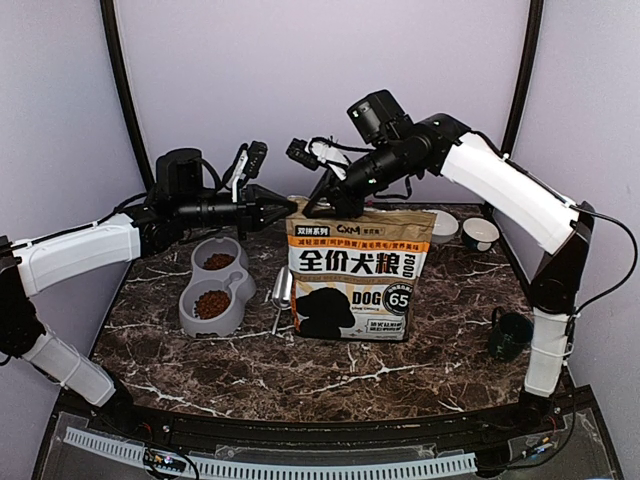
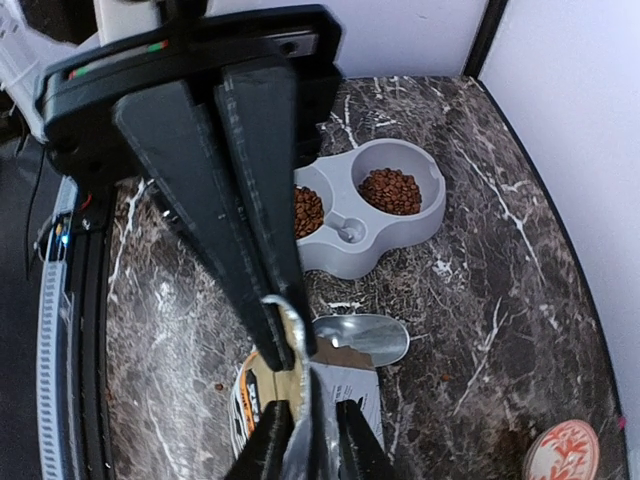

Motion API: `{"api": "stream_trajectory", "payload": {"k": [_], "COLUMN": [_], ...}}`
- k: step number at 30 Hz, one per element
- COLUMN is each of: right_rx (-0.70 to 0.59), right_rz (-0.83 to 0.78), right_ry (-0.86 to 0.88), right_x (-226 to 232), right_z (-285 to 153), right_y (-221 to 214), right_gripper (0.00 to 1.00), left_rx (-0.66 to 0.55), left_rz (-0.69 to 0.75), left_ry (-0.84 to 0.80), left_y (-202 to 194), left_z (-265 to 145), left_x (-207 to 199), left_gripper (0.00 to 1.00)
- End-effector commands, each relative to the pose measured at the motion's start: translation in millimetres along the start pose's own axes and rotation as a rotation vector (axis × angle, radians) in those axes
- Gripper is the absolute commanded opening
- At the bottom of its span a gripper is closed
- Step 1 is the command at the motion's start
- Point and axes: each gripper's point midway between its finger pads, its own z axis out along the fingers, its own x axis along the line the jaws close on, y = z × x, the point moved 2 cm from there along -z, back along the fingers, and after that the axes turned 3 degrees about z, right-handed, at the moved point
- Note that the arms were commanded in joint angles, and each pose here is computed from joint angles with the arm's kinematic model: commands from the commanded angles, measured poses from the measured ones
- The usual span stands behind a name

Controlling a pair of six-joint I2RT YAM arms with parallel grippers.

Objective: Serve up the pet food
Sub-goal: Press the seal on the pet food bag.

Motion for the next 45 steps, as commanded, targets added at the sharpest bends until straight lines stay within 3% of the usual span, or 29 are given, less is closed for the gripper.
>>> {"api": "stream_trajectory", "payload": {"k": [1, 2, 8, 15, 27, 33, 45], "right_rx": [0.013, 0.02, 0.029, 0.008, -0.019, -0.032, -0.078], "right_rz": [0.006, 0.006, 0.003, -0.018, -0.058, -0.065, -0.087], "right_ry": [0.015, 0.015, -0.001, -0.013, 0.025, 0.087, 0.144], "right_x": [3.3, 2.7, 1.8, 3.3, 17.7, 28.9, 42.1], "right_z": [3.8, 5.0, 3.0, -2.4, -14.9, -18.4, -30.6], "right_y": [-2.0, -4.0, -6.4, -4.9, -5.9, -5.2, 3.6], "right_gripper": [0.06, 0.01, 0.0, 0.0, 0.0, 0.0, 0.0], "left_rx": [-0.15, -0.151, -0.144, -0.089, -0.02, -0.018, -0.021], "left_rz": [0.127, 0.127, 0.129, 0.161, 0.147, 0.142, 0.127], "left_ry": [0.001, 0.0, -0.02, -0.084, -0.116, -0.176, -0.212], "left_y": [52.6, 52.7, 50.2, 37.6, 17.9, 10.8, 4.6], "left_z": [-22.7, -23.1, -22.1, -18.1, -7.7, -4.6, -0.2], "left_x": [-13.4, -13.8, -16.1, -22.6, -17.9, -23.5, -25.7], "left_gripper": [0.0, 0.0, 0.0, 0.34, 0.59, 0.56, 0.29]}}
